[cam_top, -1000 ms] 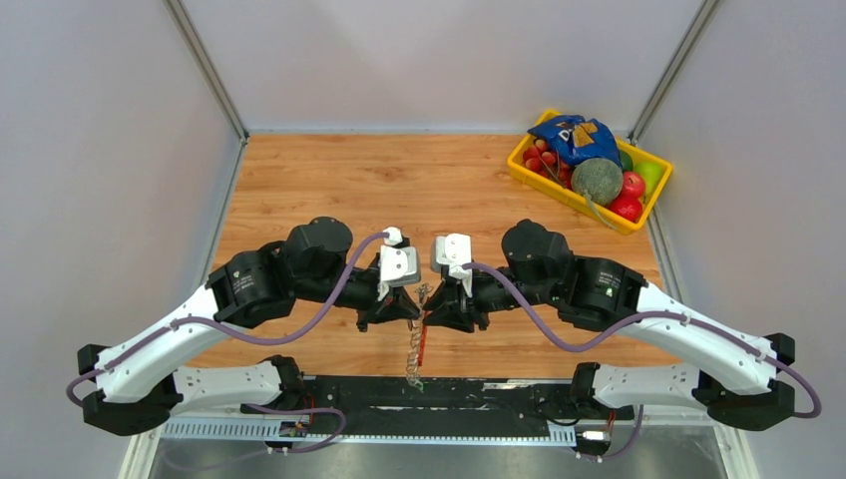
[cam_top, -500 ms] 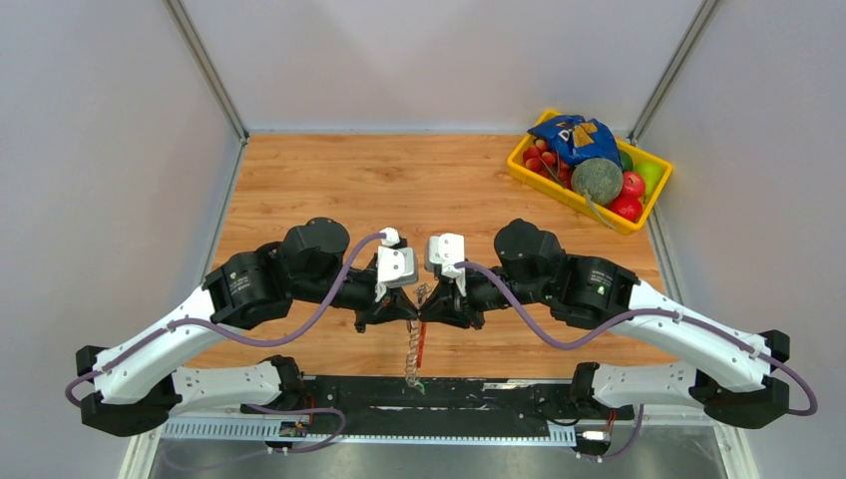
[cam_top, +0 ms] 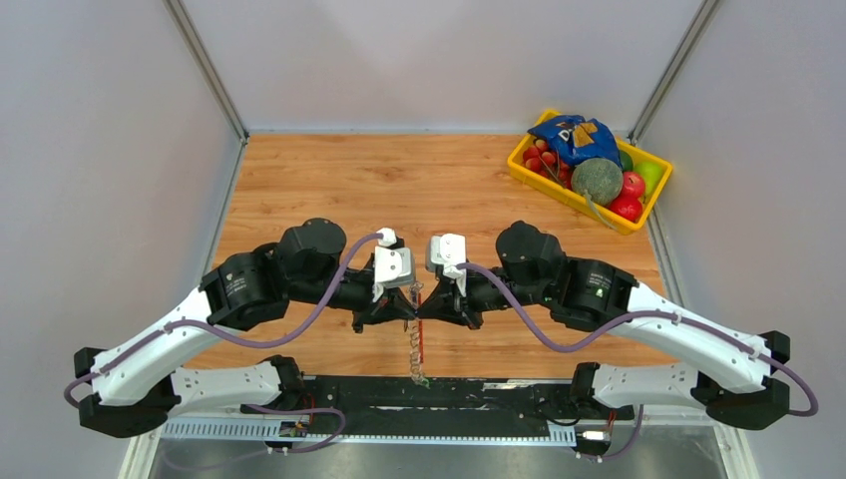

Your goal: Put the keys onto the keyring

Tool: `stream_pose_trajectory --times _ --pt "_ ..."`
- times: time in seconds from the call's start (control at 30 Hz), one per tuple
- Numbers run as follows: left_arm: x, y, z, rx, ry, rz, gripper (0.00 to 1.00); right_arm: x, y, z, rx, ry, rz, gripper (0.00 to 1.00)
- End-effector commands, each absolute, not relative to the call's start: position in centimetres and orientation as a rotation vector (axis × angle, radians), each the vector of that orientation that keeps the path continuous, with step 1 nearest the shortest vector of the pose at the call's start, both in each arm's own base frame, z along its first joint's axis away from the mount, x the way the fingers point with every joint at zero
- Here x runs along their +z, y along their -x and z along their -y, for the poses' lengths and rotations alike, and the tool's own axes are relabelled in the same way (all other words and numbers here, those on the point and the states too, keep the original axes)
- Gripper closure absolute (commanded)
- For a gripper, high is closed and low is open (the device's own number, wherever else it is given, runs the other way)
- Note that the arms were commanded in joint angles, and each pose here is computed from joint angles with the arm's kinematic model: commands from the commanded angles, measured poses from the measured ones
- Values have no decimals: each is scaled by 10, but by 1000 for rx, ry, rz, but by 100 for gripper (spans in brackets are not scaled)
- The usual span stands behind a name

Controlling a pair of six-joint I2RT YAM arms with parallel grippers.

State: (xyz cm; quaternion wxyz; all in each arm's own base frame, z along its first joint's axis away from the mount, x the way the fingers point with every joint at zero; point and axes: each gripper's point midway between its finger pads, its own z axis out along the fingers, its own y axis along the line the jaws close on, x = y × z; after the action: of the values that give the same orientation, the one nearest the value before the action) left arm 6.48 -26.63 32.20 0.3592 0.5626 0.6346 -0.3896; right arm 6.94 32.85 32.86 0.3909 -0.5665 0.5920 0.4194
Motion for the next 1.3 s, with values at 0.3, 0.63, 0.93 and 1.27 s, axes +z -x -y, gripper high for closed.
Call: stream_pose_trajectory --times 0.3,0.63,0.93,1.27 --pt "376 -62 266 -1062 -1341 -1379 61 378 -77 -319 1093 1212 -1399 100" --pt "374 -68 269 -1043 -1310 -1369 57 389 -72 -315 1123 1198 -1365 100" --pt "366 -69 271 -1030 -1330 -1348 56 395 -68 -311 1143 1199 -1344 100" --pt "369 -68 272 -1036 -1327 -1319 57 400 -64 -309 1160 1194 -1329 100"
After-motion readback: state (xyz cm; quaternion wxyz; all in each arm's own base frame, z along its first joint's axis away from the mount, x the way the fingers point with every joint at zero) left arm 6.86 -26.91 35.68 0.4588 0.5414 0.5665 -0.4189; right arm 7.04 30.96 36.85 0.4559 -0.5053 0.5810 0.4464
